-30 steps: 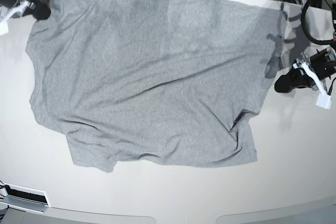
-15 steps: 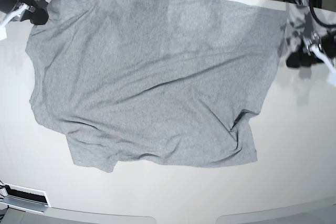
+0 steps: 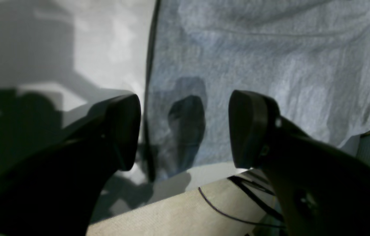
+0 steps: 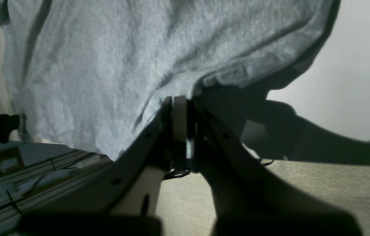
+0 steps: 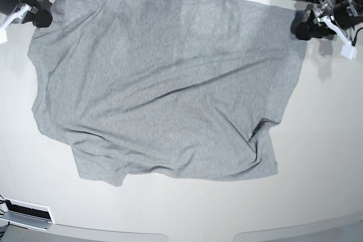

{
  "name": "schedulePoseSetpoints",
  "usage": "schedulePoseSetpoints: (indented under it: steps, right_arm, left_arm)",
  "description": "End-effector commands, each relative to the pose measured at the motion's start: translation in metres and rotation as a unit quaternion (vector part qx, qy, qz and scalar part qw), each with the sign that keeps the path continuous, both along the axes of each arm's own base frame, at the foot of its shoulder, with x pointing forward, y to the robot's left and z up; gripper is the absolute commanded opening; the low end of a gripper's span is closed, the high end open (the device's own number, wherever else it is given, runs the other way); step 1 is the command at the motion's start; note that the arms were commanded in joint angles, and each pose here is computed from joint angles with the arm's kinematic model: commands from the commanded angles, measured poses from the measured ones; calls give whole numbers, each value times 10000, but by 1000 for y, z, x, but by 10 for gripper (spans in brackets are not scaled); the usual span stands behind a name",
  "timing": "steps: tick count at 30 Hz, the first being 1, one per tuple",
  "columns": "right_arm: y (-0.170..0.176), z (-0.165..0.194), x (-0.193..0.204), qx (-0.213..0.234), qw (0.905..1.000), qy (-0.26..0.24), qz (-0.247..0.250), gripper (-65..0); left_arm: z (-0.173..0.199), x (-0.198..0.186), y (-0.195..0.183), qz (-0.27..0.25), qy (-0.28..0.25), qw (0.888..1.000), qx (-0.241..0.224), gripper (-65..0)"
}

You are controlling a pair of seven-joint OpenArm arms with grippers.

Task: Layout the t-shirt on the table in an organized manner, then fold the t-shirt properly
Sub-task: 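Move the left gripper to the other shoulder corner and grasp it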

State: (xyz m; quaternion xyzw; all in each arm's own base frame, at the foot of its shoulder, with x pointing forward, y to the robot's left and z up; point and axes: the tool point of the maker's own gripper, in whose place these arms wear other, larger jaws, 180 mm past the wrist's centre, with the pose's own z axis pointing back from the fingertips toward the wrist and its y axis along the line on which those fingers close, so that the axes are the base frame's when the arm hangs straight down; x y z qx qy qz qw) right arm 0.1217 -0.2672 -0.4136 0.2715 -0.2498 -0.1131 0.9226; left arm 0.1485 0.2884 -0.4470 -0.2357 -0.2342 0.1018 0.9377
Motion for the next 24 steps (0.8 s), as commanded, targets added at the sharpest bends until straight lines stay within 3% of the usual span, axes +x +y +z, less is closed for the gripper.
schedulePoseSetpoints:
  steps: [1, 17, 19, 22, 24]
  right_arm:
    - [-6, 10, 7, -76, 9998, -192, 38, -650]
    - [-5, 12, 9, -54, 9997, -239, 17, -650]
    - [-5, 12, 9, -53, 9997, -240, 16, -650]
    - [-6, 12, 9, -54, 9997, -251, 9, -650]
    - [-6, 12, 9, -55, 9997, -248, 10, -650]
  left_arm:
    - [-2, -5, 2, -53, 127, 9999, 95, -219]
    - [-6, -31, -10, 5, 392, 9989, -271, -227]
    - [-9, -33, -16, -67, 434, 9985, -311, -318]
    - [-13, -35, -35, -239, 504, 9970, -538, -644]
    - [-11, -34, -46, -272, 462, 9957, -760, -650]
